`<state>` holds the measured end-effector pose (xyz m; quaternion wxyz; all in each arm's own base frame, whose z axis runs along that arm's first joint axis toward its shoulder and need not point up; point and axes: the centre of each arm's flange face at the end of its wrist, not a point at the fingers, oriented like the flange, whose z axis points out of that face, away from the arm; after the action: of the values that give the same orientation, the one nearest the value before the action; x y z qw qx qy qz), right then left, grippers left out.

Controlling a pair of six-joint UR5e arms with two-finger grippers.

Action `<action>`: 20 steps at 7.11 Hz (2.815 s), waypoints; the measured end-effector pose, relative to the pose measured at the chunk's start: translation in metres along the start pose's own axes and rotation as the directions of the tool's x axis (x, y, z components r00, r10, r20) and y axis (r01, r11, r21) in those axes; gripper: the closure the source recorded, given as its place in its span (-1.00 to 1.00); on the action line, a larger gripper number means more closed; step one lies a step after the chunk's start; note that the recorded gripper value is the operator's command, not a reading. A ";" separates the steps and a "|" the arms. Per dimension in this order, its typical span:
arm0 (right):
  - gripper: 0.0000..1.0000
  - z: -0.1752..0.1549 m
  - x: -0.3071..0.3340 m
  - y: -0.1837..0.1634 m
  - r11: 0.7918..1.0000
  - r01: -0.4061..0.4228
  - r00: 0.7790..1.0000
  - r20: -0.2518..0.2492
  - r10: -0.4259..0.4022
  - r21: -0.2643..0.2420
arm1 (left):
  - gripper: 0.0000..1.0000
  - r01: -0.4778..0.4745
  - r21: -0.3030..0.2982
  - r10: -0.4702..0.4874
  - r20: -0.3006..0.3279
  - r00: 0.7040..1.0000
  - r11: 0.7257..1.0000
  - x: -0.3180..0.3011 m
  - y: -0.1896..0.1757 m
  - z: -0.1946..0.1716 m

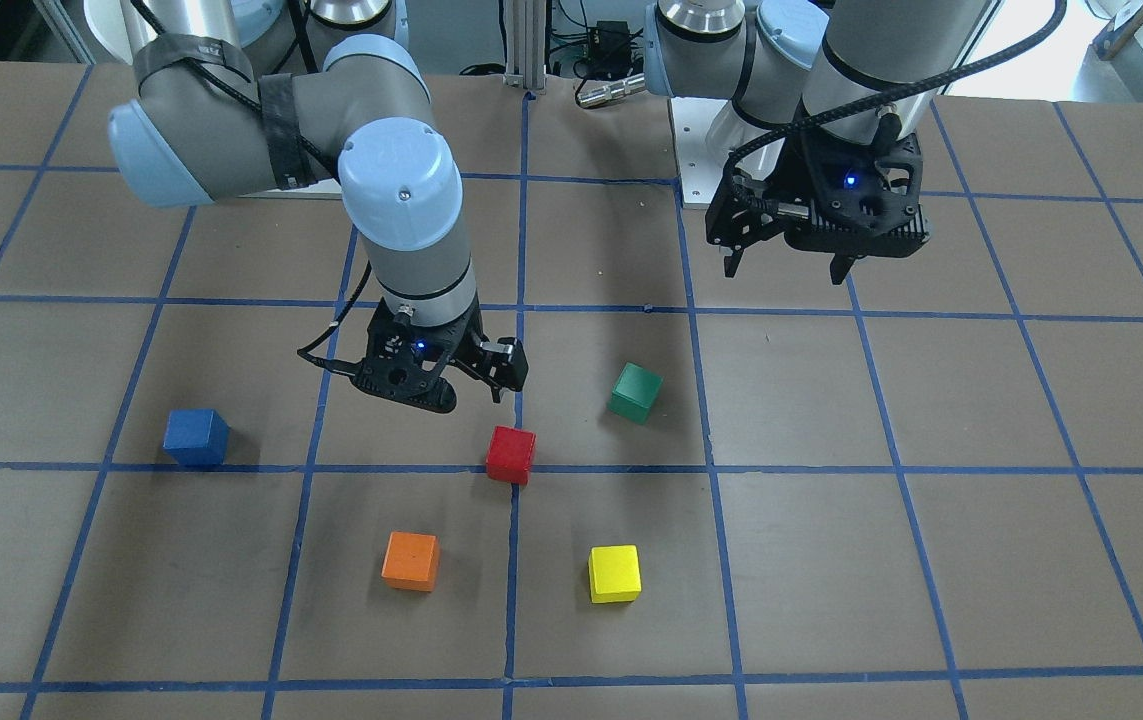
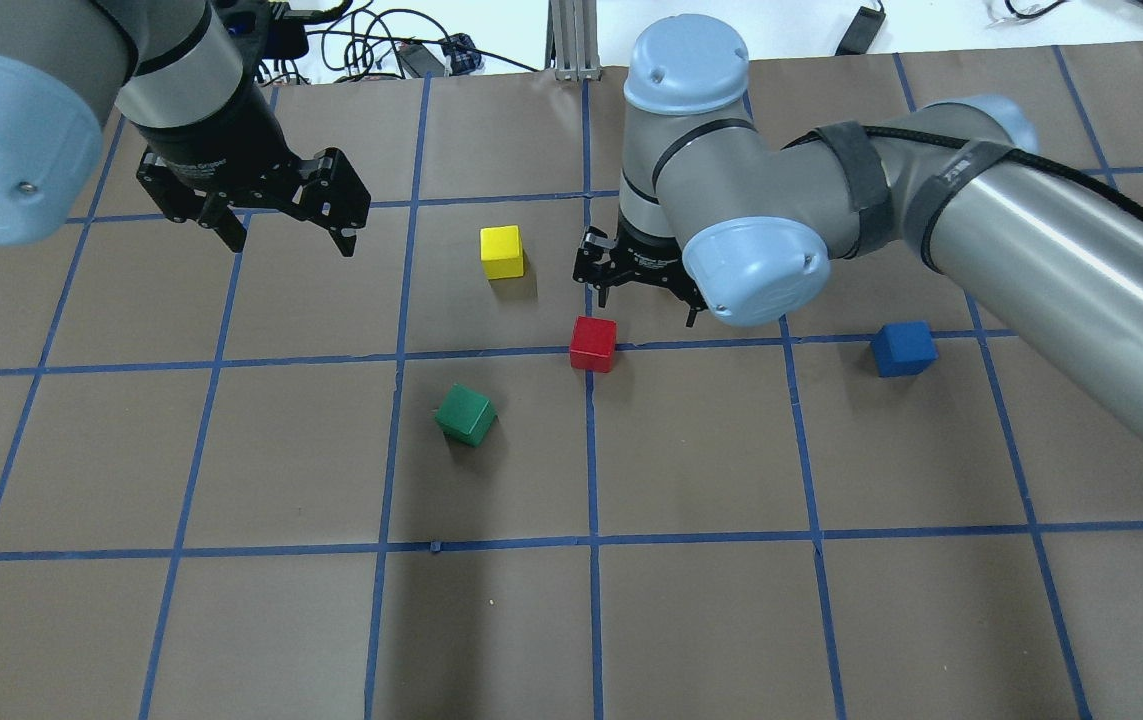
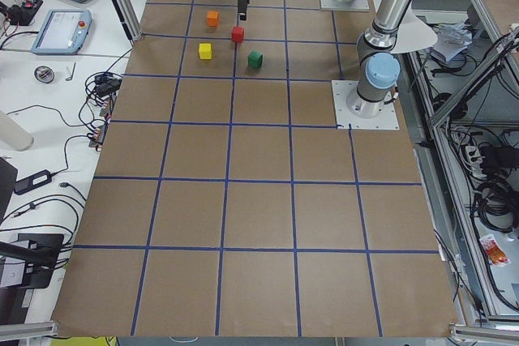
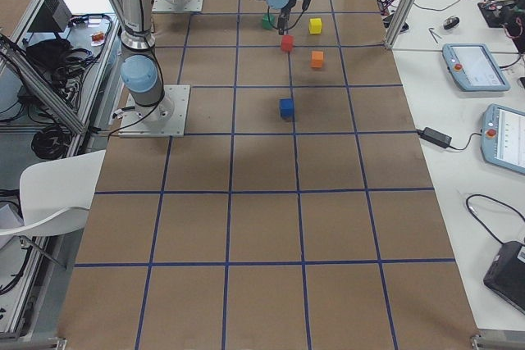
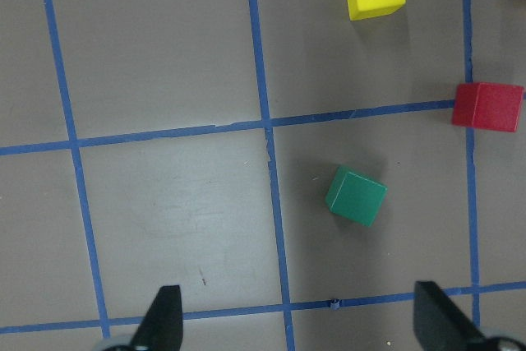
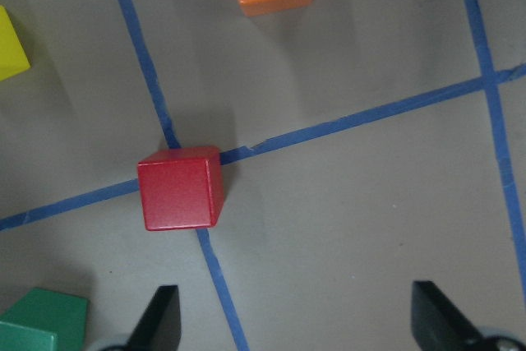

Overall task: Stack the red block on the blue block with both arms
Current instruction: 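Lower the right gripper onto the red cube and close on it, then lift the red cube with the right gripper and carry it over the blue cube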

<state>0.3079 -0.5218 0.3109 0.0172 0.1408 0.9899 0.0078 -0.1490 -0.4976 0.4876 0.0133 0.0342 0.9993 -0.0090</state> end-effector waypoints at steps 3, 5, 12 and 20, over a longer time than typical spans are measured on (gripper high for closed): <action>-1.00 0.044 -0.024 0.001 1.000 0.018 1.000 -0.008 -0.018 -0.013 | -1.00 0.022 0.001 -0.022 -0.005 1.000 1.000 -0.003 -0.001 -0.001; -1.00 0.070 -0.038 -0.003 0.999 0.045 0.999 0.006 -0.045 0.006 | -1.00 0.016 0.001 -0.016 -0.011 1.000 1.000 -0.002 -0.001 0.000; -1.00 0.102 -0.043 -0.002 0.998 0.050 0.999 0.015 -0.050 -0.046 | -1.00 0.012 0.005 -0.012 -0.014 1.000 1.000 -0.001 0.000 0.001; 1.00 0.096 -0.042 -0.005 0.998 0.038 0.999 0.014 -0.037 -0.048 | -1.00 0.010 0.004 -0.010 -0.012 1.000 1.000 -0.001 0.003 0.002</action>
<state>0.3504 -0.5371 0.2167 0.0275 0.1220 0.9917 0.0306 -0.1479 -0.4949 0.4859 0.0070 0.0292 0.9995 -0.0109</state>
